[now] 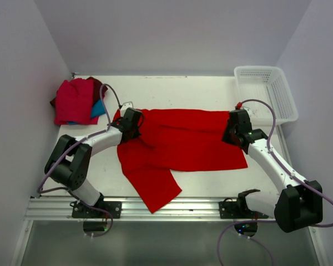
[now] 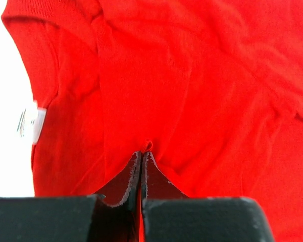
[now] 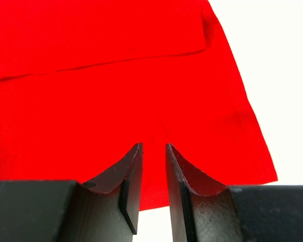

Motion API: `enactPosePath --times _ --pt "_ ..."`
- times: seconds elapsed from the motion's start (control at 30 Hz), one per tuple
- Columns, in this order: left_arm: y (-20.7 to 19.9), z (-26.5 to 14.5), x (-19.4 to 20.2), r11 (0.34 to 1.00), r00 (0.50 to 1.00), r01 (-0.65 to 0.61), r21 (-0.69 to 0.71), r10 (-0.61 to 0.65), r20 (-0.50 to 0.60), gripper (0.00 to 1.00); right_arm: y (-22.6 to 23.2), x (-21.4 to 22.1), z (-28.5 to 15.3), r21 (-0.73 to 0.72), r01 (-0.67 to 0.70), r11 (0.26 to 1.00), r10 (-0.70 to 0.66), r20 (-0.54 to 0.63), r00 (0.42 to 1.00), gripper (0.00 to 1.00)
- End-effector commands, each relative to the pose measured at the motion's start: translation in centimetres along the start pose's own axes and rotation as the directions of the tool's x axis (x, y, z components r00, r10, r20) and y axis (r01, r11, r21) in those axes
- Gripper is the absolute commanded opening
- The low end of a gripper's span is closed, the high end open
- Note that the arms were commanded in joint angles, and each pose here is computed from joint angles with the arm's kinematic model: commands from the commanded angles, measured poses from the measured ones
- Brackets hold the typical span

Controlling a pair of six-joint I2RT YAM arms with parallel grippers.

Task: Fold and stack the t-shirts
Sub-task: Fold the tshirt

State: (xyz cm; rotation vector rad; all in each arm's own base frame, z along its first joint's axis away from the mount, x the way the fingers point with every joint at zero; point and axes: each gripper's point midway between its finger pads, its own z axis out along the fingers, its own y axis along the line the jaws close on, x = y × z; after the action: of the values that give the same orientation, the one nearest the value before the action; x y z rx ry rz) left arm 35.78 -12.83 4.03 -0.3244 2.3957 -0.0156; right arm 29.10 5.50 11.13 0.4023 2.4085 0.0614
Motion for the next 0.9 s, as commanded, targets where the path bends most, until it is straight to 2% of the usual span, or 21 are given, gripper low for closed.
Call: enactPosePath --times 0.0,0.63,0.67,0.73,0.77,0.87 --pt "-0.7 -1.6 -0.3 0.997 0.999 0.044 0.062 -0.045 0.016 0.0 0.0 -0.6 -0.3 0.003 0.012 1.0 -0.012 0.029 0.999 0.29" --pt "1.0 -5.8 5.6 0.997 0.997 0.009 0.073 -0.003 -0.073 0.0 -0.2 -0.1 0.2 0.01 0.016 1.0 -0.016 0.015 1.0 0.29" --pt "1.1 -6.1 5.8 0.997 0.997 0.01 0.075 -0.005 -0.073 0.05 -0.2 -0.1 0.3 0.013 0.015 1.0 -0.015 0.015 1.0 0.3" --pt "1.2 -7.1 5.5 0.997 0.999 0.025 0.076 -0.021 -0.047 0.29 -0.2 0.0 0.4 0.015 0.016 1.0 -0.017 0.009 1.0 0.32" --pt "1.7 -7.4 5.3 0.998 0.999 0.034 0.051 -0.032 -0.023 0.51 -0.3 0.0 0.4 0.018 0.017 1.0 -0.017 0.009 1.0 0.33" --pt "1.7 -9.2 2.4 0.994 0.991 0.069 0.082 -0.077 0.109 0.86 -0.1 -0.1 0.6 0.016 0.019 1.0 -0.019 0.006 1.0 0.36"
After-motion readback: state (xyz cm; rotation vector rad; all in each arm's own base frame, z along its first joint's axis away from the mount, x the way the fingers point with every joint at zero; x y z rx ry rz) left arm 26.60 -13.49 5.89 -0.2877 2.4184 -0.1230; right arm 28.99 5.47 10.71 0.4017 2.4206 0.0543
